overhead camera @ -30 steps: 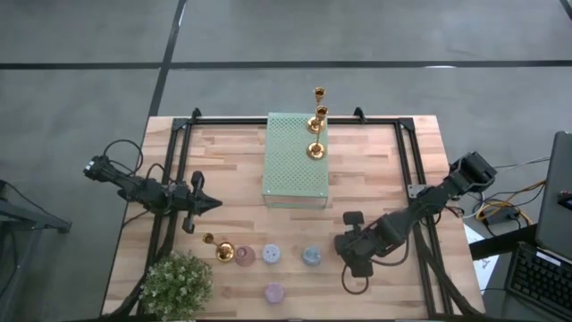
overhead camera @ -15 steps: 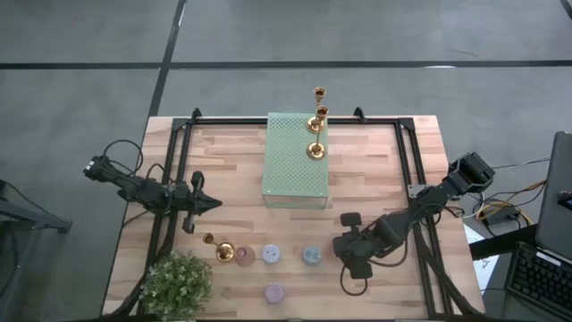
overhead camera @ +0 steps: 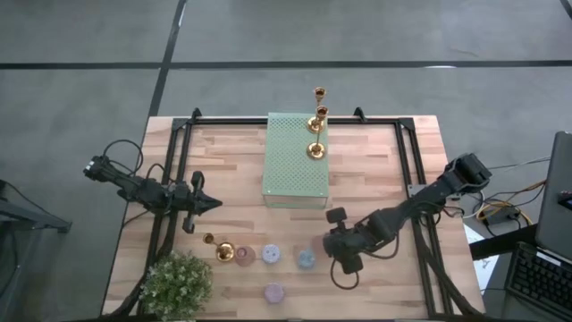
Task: Pick & Place candle stick holders
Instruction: Move the pink candle holders to the center
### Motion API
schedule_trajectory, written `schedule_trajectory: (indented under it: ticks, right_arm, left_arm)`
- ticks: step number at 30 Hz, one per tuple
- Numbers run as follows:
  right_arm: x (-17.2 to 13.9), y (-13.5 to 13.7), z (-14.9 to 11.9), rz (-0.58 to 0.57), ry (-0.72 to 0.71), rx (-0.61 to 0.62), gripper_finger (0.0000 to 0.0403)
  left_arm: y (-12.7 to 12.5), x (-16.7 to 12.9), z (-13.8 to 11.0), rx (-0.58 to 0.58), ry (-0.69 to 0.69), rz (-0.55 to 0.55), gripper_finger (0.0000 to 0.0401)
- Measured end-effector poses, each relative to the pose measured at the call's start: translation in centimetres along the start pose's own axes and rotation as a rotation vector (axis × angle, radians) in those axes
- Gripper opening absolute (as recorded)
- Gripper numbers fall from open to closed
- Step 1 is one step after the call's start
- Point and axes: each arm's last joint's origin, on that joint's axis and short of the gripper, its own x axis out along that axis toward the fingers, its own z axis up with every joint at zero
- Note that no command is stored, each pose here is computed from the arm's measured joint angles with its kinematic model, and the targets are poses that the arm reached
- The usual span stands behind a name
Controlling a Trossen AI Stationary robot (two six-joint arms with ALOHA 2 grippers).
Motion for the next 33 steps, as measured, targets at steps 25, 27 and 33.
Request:
schedule_trajectory:
  ticks: [25,27,33]
  right_arm:
    - [4.6,-0.2,5.8,-0.029,0.069,-0.235,0.0034]
    - [4.7,-0.1,6.2,-0.03,0.066,-0.252,0.0034]
    - [4.6,-0.1,7.2,-0.021,0.042,-0.245,0.0049]
  left_arm:
    - [0.0,0.0,0.0,0.002,0.003,0.0,0.0012]
    - [0.0,0.0,0.0,0.001,0.003,0.0,0.0012]
    - [0.0,0.0,0.0,0.001,0.003,0.0,0.0012]
